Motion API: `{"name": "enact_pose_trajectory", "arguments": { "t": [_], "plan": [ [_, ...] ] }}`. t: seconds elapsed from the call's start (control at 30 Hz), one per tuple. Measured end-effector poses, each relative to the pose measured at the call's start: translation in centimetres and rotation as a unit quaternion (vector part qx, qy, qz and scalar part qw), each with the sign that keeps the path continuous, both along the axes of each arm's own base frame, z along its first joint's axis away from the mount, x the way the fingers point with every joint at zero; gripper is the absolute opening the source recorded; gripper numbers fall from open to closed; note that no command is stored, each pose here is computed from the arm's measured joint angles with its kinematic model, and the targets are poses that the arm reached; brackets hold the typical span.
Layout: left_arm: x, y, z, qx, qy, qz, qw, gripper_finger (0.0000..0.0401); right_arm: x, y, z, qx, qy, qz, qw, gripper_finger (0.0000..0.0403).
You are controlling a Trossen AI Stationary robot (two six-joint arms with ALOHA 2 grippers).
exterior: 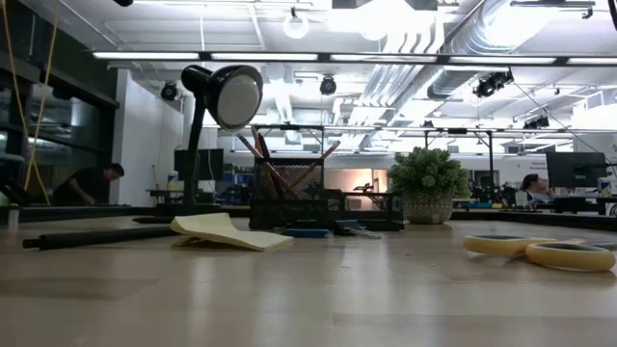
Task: Pick and place office supplies into organizer
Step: Put the bottom black pen into the black desk organizer
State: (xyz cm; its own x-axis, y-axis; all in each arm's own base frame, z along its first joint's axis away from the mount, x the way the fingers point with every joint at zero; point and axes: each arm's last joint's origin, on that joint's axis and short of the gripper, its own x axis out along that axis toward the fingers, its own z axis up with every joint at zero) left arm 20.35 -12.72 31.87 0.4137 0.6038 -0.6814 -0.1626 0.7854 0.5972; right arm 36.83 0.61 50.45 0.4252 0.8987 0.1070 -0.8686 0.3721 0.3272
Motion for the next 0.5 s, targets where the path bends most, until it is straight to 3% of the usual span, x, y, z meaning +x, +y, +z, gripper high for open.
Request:
{"name": "enact_pose_trajectory", "arguments": {
  "t": [0.5],
  "plan": [
    [0.1, 0.0, 0.0, -0.002, -0.004, 0.0, 1.0, 0.0001, 0.4, -0.4, -1.1, -0.012, 0.027, -0.038, 0.999, 0.0004]
  ]
}}
